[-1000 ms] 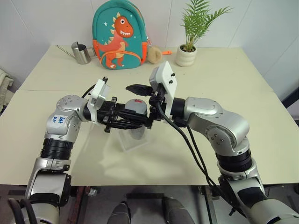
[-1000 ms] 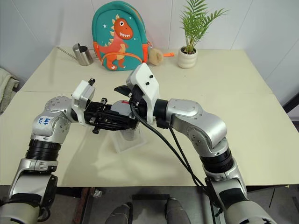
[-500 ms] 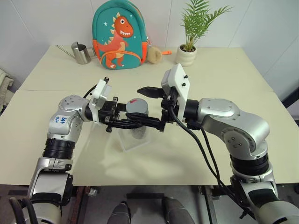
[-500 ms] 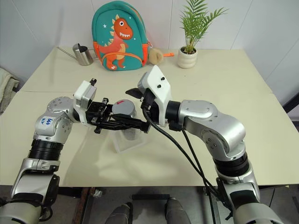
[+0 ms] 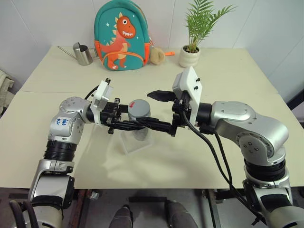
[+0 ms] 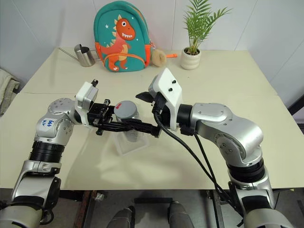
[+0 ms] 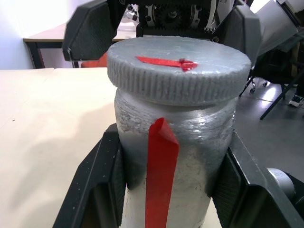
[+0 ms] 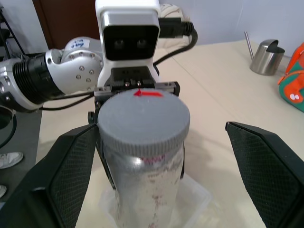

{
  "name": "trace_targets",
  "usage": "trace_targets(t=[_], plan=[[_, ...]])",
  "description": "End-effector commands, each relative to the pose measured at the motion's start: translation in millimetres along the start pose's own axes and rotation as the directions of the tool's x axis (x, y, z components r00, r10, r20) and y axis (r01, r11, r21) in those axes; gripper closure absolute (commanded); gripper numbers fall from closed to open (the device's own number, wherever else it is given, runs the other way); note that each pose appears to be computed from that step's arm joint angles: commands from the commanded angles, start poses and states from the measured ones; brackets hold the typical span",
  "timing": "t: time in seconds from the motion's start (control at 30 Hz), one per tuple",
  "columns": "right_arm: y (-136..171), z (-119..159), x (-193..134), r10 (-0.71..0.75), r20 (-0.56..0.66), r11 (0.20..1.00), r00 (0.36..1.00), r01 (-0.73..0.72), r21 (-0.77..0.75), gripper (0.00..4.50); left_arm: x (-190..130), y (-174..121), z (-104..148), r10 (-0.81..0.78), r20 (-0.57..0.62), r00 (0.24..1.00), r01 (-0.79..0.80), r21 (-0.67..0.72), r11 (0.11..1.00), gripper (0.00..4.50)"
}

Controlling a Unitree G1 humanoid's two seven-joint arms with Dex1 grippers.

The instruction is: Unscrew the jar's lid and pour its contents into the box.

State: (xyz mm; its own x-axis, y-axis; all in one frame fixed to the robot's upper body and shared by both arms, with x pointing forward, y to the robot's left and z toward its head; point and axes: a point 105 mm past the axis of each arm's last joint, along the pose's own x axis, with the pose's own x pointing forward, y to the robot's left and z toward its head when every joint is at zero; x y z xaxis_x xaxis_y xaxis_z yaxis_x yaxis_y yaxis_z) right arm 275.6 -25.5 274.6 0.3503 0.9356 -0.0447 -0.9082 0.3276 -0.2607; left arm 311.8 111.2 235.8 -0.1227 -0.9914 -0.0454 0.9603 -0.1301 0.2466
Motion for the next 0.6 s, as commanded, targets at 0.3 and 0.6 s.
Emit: trace_targets(t=[0.3, 0.6], plan=[[-7.5, 10.1, -18.8, -0.087, 0.015, 0.995, 0.996, 0.088, -0.043, 0.03, 2.2, -0.3, 15.1, -0.042, 0.000, 0.999, 0.042, 0.075, 0.996, 2.57], [-0.1, 4.0, -27.4, -0.061, -0.031, 0.997, 0.998, 0.059, -0.045, 0.03, 3.7, 0.7, 14.9, -0.043, 0.002, 0.999, 0.043, 0.075, 0.996, 2.57]])
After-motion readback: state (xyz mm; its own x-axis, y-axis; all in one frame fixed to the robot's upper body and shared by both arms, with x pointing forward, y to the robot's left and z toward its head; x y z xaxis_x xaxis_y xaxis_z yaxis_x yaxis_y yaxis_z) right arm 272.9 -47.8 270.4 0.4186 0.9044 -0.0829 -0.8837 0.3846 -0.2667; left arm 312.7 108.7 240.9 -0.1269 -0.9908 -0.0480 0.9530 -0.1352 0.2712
